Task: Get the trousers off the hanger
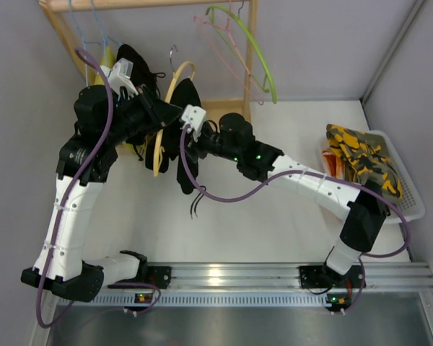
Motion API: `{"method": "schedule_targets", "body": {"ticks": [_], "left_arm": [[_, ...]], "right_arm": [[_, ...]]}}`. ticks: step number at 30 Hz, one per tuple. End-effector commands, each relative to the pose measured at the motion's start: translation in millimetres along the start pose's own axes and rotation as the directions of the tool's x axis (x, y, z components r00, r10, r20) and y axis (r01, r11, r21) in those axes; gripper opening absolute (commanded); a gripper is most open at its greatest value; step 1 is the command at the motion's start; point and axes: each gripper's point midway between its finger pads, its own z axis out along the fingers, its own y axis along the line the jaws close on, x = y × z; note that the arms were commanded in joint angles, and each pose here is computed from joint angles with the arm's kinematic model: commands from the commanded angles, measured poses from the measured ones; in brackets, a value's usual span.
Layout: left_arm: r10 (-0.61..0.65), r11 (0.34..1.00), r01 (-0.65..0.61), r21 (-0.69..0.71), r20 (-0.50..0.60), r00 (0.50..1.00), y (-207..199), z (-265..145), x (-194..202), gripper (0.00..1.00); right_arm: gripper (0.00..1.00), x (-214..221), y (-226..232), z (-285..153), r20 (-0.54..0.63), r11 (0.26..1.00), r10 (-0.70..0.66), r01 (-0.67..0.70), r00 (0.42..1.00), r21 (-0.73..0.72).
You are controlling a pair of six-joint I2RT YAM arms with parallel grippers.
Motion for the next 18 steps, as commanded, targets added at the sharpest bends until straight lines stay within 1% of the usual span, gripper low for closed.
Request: {"method": "schedule_targets", "body": {"ticks": [1,5,9,13,16,18], "left_arm": [[0.057,0.985,-0.082,0.15,0.168,0.984,-49,-21,-45,0.0],[0.045,0.986,-0.07,0.153,0.159,0.986,-48,-20,-43,0.0],[0.028,0.986,-0.052,0.156,0.152,0.988,-48,-20,-42,0.0],[0.029,0.986,-0.053,0.158,0.154,0.988,-49,-21,-43,0.0],[0.025,0.985,-0.051,0.163,0.153,0.988,-51,-21,-43,0.0],[0.021,0.985,-0.046,0.166,0.15,0.988,-51,-22,-43,0.0]], "right_arm": [[0.55,-59,-33,1,0.157,0.987,-0.015,-0.011,0.987,0.161],[0.56,-63,-37,5,0.18,0.983,0.034,-0.065,0.983,0.169],[0.54,-59,-37,11,0.177,0.981,0.062,-0.093,0.982,0.172],[0.57,-58,-36,16,0.177,0.982,0.063,-0.093,0.982,0.163],[0.54,-54,-37,19,0.161,0.983,0.042,-0.069,0.986,0.167],[0.45,-49,-43,21,0.139,0.978,0.025,-0.053,0.99,0.201]]}}
